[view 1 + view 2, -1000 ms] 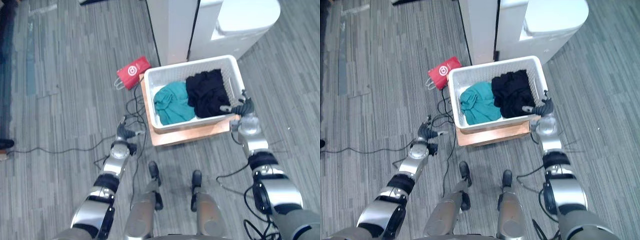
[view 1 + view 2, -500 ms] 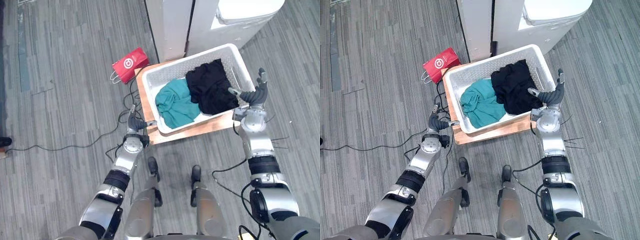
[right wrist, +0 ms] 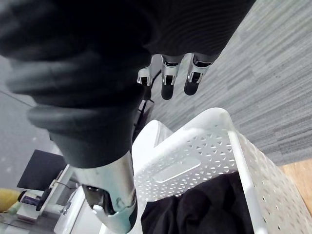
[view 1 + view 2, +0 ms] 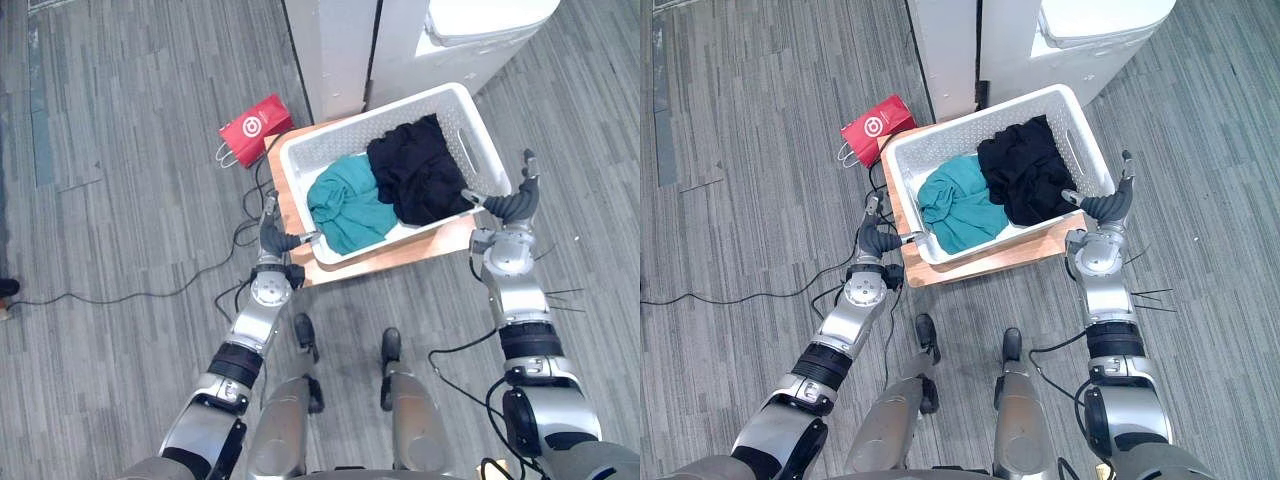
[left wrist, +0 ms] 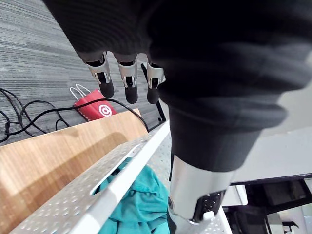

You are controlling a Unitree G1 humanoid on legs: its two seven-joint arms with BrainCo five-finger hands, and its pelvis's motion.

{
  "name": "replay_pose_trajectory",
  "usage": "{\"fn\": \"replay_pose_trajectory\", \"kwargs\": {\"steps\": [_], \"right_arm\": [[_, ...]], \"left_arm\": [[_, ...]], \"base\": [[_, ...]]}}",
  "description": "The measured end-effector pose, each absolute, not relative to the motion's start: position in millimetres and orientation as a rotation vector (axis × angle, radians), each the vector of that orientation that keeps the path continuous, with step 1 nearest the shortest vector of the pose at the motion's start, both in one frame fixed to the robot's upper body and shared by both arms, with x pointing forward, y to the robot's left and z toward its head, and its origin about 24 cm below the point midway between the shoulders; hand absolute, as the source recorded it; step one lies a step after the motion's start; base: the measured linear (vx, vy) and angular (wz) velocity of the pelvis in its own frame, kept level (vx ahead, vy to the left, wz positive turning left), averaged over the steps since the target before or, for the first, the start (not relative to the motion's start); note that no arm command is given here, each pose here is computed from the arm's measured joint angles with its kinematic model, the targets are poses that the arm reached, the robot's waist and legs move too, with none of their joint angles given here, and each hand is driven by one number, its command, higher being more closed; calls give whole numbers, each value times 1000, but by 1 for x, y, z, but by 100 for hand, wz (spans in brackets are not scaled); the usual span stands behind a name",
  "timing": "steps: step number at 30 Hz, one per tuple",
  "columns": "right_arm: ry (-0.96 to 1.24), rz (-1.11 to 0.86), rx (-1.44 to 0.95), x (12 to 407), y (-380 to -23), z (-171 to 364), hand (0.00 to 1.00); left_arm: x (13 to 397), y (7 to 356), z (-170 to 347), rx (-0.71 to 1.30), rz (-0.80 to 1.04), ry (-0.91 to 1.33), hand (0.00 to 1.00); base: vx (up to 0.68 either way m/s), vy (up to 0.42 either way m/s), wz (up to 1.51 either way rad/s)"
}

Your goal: Pick up the laundry basket with both hands and put the clothes into the washing machine.

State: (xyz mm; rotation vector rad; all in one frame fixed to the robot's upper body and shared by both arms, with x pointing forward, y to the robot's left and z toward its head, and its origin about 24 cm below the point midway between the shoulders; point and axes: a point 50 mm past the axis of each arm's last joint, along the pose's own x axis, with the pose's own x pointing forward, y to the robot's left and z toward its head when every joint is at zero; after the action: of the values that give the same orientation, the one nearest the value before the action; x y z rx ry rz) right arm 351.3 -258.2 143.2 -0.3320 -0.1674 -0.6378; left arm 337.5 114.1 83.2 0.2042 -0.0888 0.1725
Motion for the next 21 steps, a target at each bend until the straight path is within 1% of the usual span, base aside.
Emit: {"fn": "replay_pose_trajectory", "kwargs": {"steps": [5, 9, 13, 14, 15, 21], "right_arm": [[-121, -652, -377, 363, -273, 155, 0], [-70, -623, -446, 380, -280, 171, 0], [23, -579, -488, 388, -284, 169, 0], [37, -572, -495, 389, -283, 169, 0], [43, -571, -498, 392, -283, 173, 100], [63, -543, -512, 394, -288, 180, 100]], "left_arm": [[344, 107, 82, 206, 166, -59, 0], [361, 102, 89, 244, 159, -32, 0], [368, 93, 94, 250, 145, -22, 0], [369, 92, 94, 254, 144, -19, 100], [370, 92, 95, 257, 145, -19, 100], [376, 89, 97, 261, 128, -3, 100]], "base": [[1, -10, 2], [-12, -11, 3], [18, -14, 9], [53, -11, 4], [45, -11, 2], [40, -7, 7]]}}
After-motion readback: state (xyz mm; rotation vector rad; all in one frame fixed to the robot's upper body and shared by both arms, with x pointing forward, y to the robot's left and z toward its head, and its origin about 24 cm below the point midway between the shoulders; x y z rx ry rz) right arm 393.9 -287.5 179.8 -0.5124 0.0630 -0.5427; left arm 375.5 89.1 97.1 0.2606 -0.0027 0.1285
